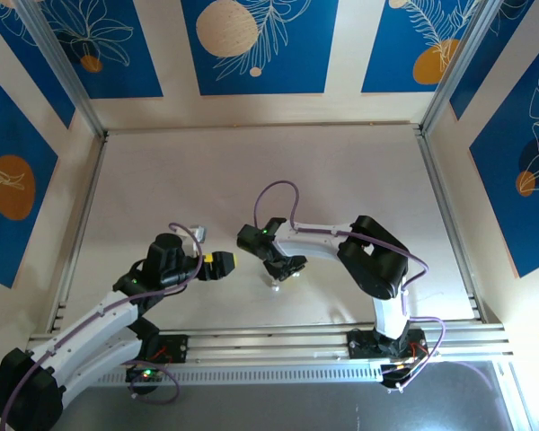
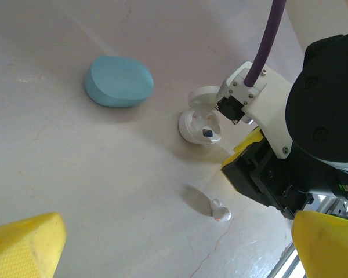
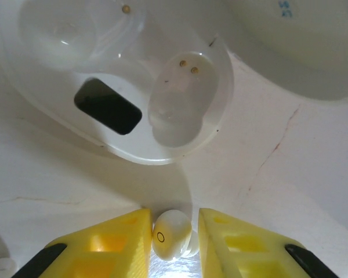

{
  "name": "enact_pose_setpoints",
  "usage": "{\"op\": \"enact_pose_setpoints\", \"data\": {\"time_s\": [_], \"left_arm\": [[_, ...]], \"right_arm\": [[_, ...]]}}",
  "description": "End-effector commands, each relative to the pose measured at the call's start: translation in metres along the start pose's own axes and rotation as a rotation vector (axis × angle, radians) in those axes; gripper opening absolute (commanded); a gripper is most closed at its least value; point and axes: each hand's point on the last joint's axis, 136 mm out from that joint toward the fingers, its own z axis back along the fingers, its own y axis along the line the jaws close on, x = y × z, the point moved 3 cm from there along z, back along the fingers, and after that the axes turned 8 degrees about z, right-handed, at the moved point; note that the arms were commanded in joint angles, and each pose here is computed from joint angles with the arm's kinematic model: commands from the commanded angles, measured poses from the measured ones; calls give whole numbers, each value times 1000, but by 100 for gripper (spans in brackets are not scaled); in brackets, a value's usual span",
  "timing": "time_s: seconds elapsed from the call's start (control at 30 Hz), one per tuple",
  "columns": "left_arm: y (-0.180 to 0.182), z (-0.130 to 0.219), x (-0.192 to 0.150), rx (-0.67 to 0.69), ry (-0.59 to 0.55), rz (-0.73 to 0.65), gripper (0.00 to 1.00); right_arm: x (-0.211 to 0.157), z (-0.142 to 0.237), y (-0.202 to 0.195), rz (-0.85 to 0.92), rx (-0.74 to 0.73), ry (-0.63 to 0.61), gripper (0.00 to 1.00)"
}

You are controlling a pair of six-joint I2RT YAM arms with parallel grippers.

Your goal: Insert the wireless bluetooth earbuds into the charging case

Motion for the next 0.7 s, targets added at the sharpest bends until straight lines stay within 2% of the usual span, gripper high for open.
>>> {"op": "enact_pose_setpoints", "data": {"time_s": [0.0,0.37,0.67], "left_arm": [[-3,1,5,-18,-18,-9,100],[-4,1,5,-27,-16,-11,100],[-10,0,10,-28,0,-20,100]], "right_arm": [[-8,-2,-1,-31,14,29,27],[-11,-4,1,-52,35,49,29],[-11,-1,1,-59,56,35,26]]}}
